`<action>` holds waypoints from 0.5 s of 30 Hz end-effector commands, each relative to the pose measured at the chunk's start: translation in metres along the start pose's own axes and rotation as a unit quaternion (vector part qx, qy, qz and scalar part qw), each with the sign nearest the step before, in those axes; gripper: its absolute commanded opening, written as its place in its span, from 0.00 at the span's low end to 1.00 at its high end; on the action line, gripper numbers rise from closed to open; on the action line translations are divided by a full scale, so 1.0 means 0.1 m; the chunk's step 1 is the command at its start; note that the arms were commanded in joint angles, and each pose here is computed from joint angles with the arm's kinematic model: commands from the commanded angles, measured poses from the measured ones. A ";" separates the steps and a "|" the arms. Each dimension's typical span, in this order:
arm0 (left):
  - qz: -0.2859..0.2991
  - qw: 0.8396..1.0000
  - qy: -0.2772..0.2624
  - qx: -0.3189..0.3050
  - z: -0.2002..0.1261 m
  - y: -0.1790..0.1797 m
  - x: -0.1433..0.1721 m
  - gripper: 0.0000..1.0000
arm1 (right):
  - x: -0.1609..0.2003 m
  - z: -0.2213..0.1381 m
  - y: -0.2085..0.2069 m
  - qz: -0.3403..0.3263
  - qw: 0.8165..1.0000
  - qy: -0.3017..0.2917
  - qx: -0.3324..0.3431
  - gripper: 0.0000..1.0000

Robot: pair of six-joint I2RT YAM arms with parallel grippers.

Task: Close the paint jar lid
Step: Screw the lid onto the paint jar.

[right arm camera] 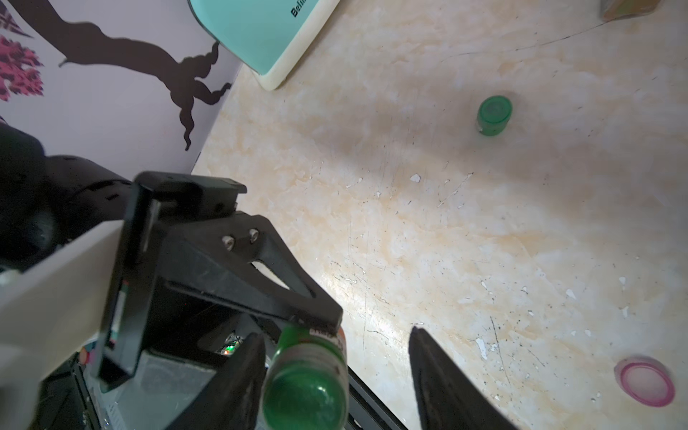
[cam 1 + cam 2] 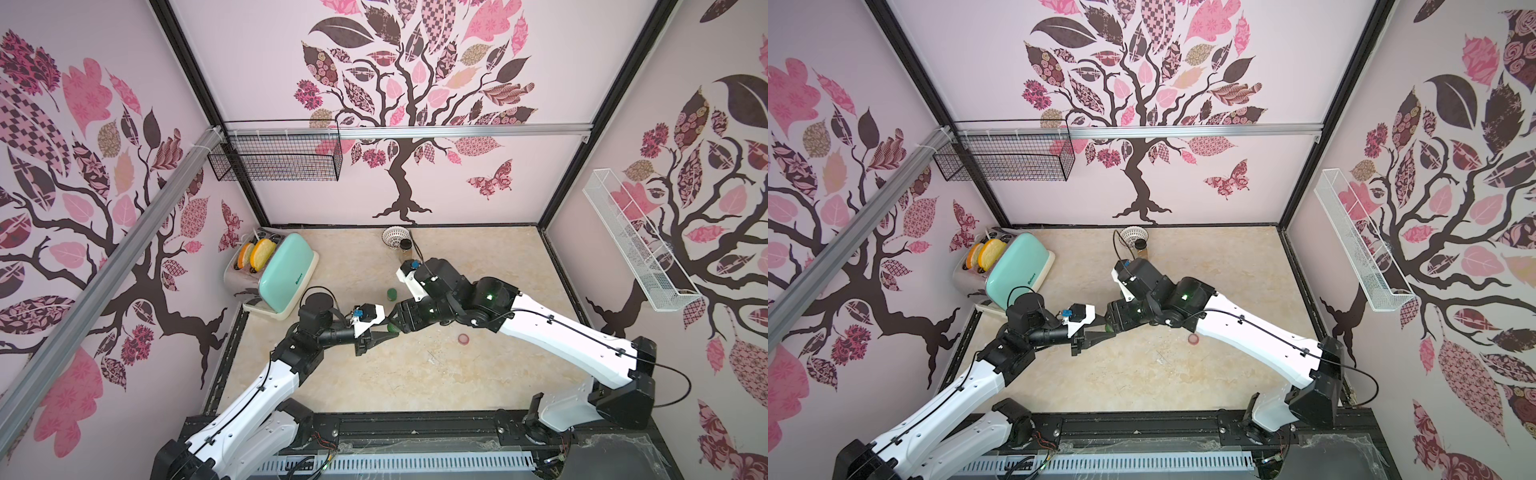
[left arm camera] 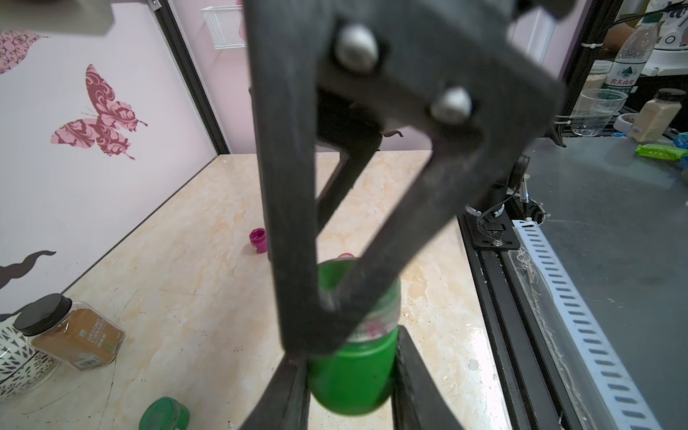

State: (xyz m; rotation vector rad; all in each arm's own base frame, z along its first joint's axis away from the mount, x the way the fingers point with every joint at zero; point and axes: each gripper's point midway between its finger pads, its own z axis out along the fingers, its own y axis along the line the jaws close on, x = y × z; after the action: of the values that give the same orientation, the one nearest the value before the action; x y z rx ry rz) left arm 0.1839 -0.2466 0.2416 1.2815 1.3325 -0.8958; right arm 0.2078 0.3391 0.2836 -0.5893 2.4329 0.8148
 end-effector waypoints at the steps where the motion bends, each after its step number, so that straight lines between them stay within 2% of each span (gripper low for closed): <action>1: 0.029 0.999 -0.021 0.006 -0.01 -0.01 -0.17 0.18 | -0.28 -0.40 0.03 -0.048 0.996 -0.071 -0.013 0.70; 4: 0.026 0.999 -0.021 0.012 -0.01 -0.01 -0.16 0.18 | -0.34 -0.53 0.03 -0.094 0.990 -0.099 -0.028 0.76; 7: 0.023 0.999 -0.022 0.020 0.00 -0.04 -0.17 0.18 | -0.27 -0.58 0.08 -0.177 0.978 -0.104 -0.049 0.78; 10: 0.021 0.999 -0.024 0.029 0.01 -0.06 -0.17 0.18 | -0.13 -0.59 0.16 -0.269 0.955 -0.094 -0.077 0.79; 12: 0.018 0.999 -0.024 0.035 0.01 -0.07 -0.17 0.18 | 0.05 -0.60 0.23 -0.329 0.934 -0.076 -0.112 0.78; 15: 0.016 0.999 -0.024 0.040 0.01 -0.09 -0.17 0.18 | 0.19 -0.58 0.26 -0.389 0.909 -0.067 -0.134 0.77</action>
State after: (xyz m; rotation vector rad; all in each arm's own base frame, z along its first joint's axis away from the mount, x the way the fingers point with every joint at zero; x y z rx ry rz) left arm 0.1774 -0.2501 0.2420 1.3103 1.3105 -0.9519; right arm 0.1803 0.3142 0.3193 -1.1942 1.9290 0.7922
